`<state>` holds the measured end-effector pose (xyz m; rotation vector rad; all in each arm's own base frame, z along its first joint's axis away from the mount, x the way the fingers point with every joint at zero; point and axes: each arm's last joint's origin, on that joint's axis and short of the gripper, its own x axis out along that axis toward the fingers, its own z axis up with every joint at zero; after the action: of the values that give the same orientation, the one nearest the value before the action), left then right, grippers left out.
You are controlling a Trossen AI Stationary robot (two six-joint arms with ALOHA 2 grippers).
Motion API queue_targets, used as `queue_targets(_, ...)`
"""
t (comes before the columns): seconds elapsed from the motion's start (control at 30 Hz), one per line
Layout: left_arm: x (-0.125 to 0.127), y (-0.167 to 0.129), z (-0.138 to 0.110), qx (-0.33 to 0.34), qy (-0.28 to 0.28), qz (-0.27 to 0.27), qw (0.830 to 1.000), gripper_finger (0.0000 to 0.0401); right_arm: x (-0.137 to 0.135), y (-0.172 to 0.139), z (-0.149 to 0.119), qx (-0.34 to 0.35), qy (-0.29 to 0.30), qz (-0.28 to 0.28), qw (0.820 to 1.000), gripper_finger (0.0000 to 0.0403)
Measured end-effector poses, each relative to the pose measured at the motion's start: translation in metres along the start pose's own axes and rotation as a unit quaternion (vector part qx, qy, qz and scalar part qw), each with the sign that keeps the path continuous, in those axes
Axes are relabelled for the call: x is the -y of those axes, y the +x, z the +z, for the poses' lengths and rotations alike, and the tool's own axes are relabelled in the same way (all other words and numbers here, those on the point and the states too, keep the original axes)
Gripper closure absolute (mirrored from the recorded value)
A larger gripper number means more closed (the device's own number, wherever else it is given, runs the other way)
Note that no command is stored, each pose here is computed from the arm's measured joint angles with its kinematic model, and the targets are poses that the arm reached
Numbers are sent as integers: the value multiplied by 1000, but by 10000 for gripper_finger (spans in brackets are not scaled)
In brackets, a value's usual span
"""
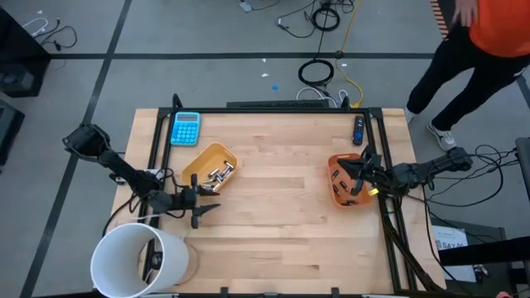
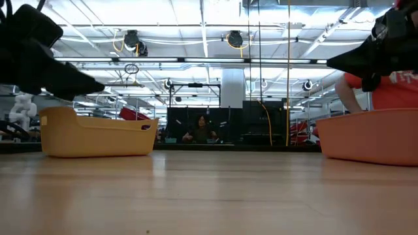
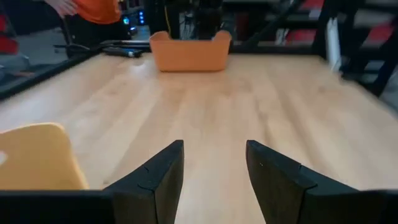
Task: Sort batteries
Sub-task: Return to Home Position
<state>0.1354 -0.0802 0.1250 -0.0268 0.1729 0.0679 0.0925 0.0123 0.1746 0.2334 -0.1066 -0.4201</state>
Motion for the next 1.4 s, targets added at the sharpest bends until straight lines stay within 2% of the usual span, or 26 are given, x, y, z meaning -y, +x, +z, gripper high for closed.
queue_targets(0.07,-1,0,-4,-16,22,5,1000,219,0,0,-1,-3,-2,1,1000,403)
queue_targets(0.2,0,0,-7,-34,-1,-11,999,219,0,0,-1,-3,-2,1,1000,403)
queue_targets(0.67,-2,-2,-5,-35,-2,-14,999,219,0,0,-1,-6,-5,-1,1000,403)
queue_targets(0.83,-10,-9,-12,-88,42,1,995,219,1,0,-3,-12,-11,-2,1000,403)
queue_targets(1.03,-28,-20,-30,-195,129,39,972,219,1,0,-3,-11,-10,-2,1000,403)
queue_targets(1.4,-29,-22,-23,-171,127,29,977,219,2,-2,0,-1,0,0,1000,403)
